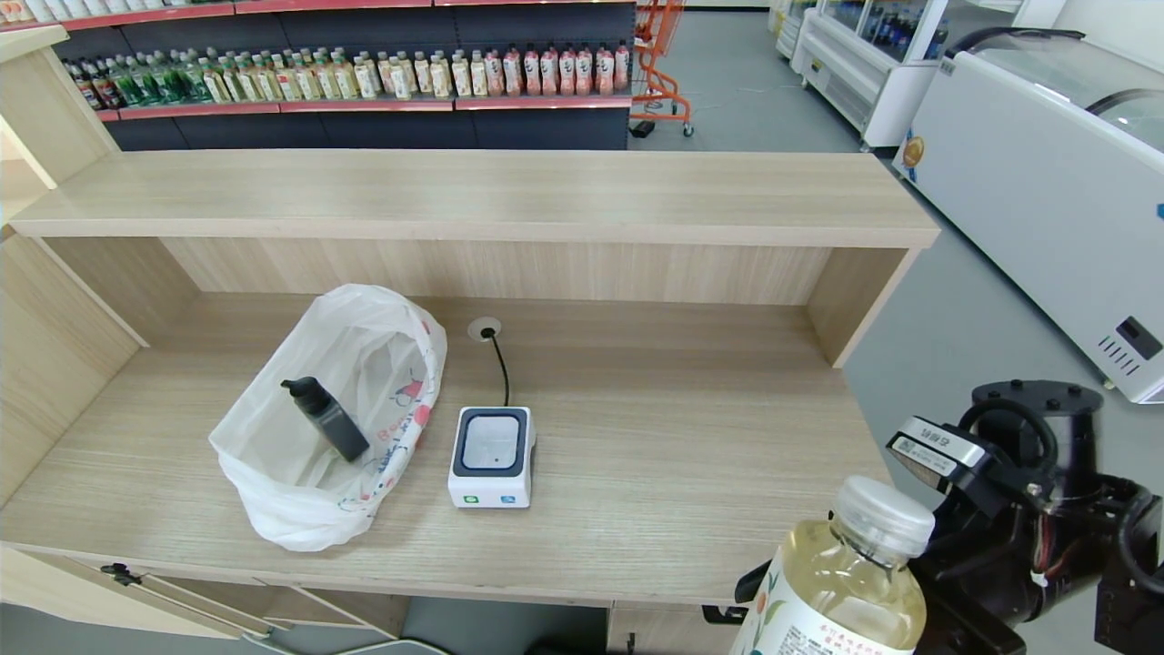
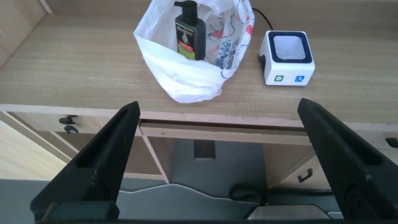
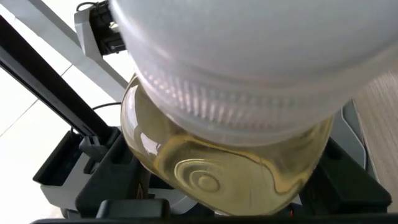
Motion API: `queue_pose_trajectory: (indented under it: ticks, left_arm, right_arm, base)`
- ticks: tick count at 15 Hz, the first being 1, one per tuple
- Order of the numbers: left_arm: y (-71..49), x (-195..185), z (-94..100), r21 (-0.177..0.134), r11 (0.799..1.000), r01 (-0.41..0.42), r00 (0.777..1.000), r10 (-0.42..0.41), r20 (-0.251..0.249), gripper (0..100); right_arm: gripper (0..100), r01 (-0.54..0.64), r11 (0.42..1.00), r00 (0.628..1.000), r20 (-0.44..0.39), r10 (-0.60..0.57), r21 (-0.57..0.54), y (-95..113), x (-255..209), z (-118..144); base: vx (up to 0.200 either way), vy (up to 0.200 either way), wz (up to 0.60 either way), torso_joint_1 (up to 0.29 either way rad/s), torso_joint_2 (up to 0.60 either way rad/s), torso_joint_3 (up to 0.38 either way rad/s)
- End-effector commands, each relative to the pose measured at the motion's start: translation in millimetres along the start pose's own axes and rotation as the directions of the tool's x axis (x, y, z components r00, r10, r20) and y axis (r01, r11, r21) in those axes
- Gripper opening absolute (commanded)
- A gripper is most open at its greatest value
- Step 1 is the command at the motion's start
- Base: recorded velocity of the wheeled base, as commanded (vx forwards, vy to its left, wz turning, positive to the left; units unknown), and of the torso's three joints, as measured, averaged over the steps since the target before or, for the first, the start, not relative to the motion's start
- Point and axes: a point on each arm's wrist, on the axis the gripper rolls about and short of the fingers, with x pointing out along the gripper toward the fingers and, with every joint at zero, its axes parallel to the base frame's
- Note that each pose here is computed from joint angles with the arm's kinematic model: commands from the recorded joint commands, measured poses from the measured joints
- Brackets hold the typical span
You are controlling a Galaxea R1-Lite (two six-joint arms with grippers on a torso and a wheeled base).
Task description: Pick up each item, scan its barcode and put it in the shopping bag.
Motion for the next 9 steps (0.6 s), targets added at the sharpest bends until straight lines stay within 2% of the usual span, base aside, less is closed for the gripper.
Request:
queue_pose_trajectory:
  ticks: [1, 6, 7, 9]
  left_arm:
    - [0.0, 0, 0.0, 0.000, 1.000, 0.000, 1.000, 0.000, 0.000, 100]
    - [0.0, 0, 0.0, 0.000, 1.000, -0.001, 1.000, 0.001, 0.000, 100]
    - [0.0, 0, 0.0, 0.000, 1.000, 0.000, 1.000, 0.000, 0.000, 100]
    - [0.0, 0, 0.0, 0.000, 1.000, 0.000, 1.000, 0.000, 0.000, 100]
  right_arm:
    - [0, 0.004, 1.000, 1.000, 0.002, -0.004, -0.004, 0, -1, 1]
    - [0, 0.026, 1.000, 1.000, 0.005, -0.026, -0.017, 2, -4, 4]
    - [0, 0.093, 0.995, 0.996, 0.002, -0.093, -0.027, 2, -7, 6]
    - [0, 0.326, 0.942, 0.945, 0.012, -0.326, -0.082, 4, -23, 17]
  base:
    - [0.000, 0.000, 0.00, 0.000, 0.00, 0.000]
    - [0.000, 0.000, 0.00, 0.000, 0.00, 0.000]
    - [0.000, 0.000, 0.00, 0.000, 0.00, 0.000]
    - [0.000, 0.000, 0.00, 0.000, 0.00, 0.000]
